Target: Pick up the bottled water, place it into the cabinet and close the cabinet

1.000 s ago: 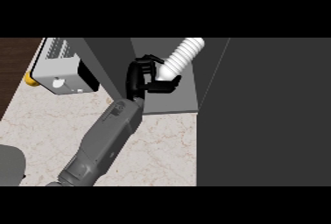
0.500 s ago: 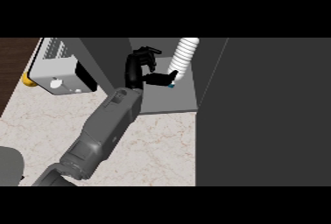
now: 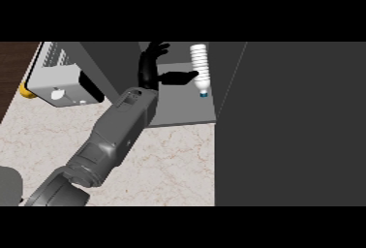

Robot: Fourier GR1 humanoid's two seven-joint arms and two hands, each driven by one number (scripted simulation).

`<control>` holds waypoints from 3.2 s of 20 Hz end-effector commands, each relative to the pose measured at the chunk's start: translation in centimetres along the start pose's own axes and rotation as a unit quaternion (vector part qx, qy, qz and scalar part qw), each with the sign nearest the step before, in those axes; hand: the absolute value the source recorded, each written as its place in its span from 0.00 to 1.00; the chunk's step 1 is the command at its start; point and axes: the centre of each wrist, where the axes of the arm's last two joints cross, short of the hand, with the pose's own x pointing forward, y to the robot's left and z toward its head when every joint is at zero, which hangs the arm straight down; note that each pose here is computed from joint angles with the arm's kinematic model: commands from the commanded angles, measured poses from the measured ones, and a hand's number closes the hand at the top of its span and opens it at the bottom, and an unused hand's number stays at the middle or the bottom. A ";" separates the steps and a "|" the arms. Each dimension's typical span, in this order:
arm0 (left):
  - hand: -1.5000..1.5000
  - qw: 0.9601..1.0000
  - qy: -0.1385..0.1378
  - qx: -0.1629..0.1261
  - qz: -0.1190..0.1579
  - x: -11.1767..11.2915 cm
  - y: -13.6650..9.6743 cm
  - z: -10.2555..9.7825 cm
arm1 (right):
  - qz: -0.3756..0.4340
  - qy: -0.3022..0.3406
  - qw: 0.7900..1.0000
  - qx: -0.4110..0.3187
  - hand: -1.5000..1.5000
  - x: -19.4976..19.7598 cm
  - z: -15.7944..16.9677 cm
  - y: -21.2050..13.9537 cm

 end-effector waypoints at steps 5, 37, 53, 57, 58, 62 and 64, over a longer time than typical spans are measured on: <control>0.00 0.999 -0.041 -0.016 0.015 0.7 -0.8 -0.1 | -0.015 -0.022 1.000 0.012 0.00 1.9 -0.7 1.2; 0.00 0.967 -0.078 -0.109 0.216 -0.8 -2.9 12.6 | 0.023 -0.011 0.999 -0.022 0.00 2.8 -1.5 2.2; 1.00 0.951 -0.070 -0.170 0.250 -2.1 4.9 22.9 | 0.031 0.008 0.998 0.060 1.00 3.7 -1.6 2.7; 1.00 0.953 -0.059 -0.176 0.240 -2.6 8.8 24.3 | 0.028 0.024 0.996 0.082 1.00 3.3 -1.0 3.4; 1.00 0.956 -0.060 -0.164 0.234 -1.9 9.6 24.5 | 0.026 0.027 0.995 0.097 1.00 4.0 -1.4 2.6; 1.00 0.957 -0.068 -0.164 0.228 -2.2 12.2 24.1 | 0.028 0.072 0.984 0.162 1.00 2.6 -1.4 2.8; 1.00 0.959 -0.063 -0.167 0.219 -2.2 14.0 25.2 | 0.013 0.069 0.979 0.189 1.00 3.2 -1.8 3.9</control>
